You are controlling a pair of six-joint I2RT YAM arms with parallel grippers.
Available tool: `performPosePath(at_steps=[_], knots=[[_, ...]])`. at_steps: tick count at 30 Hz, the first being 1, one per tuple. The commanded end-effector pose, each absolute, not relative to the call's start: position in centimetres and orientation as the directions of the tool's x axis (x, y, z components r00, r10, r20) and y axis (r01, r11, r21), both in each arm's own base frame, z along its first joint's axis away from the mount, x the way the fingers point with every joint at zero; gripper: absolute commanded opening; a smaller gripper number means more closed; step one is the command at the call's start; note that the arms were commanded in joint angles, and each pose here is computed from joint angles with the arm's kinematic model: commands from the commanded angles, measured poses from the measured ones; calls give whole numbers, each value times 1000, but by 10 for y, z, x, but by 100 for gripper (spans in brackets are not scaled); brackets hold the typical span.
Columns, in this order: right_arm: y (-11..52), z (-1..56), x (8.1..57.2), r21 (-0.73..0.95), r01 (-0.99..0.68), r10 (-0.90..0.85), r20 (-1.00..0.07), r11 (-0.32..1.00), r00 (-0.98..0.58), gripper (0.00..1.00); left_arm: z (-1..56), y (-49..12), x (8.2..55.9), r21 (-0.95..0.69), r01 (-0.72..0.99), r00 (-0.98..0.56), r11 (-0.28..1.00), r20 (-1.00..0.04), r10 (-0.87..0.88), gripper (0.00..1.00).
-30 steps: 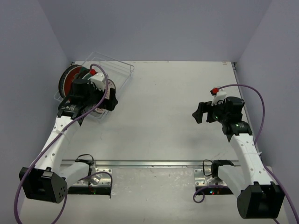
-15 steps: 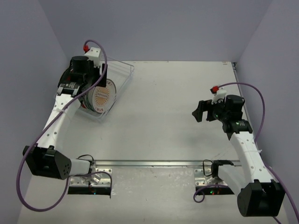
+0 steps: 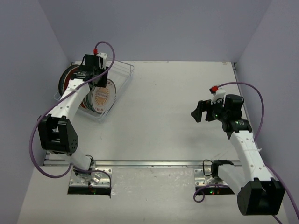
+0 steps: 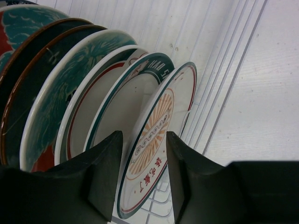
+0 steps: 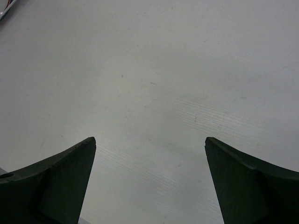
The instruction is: Unload the plates from the dish rack
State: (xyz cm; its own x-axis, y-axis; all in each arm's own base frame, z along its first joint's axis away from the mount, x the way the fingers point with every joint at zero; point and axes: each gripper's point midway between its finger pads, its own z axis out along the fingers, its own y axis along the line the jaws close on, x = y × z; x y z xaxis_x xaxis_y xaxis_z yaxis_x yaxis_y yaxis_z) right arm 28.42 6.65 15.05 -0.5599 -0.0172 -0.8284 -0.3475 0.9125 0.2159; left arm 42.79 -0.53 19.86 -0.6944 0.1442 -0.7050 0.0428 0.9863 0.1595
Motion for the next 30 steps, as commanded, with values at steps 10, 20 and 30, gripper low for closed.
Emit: performPosePath(at_steps=[10,20,30], knots=[[71,172,295,208,-380,-17,-860,901,-510,99,180,3,438,178,34,-709,983,-689,149,11],[75,179,298,217,-403,-17,-864,889,-503,99,198,4,440,195,35,-687,980,-708,165,0],[80,212,313,216,-432,5,-899,875,-439,99,363,-5,447,149,14,-395,989,-908,142,0]])
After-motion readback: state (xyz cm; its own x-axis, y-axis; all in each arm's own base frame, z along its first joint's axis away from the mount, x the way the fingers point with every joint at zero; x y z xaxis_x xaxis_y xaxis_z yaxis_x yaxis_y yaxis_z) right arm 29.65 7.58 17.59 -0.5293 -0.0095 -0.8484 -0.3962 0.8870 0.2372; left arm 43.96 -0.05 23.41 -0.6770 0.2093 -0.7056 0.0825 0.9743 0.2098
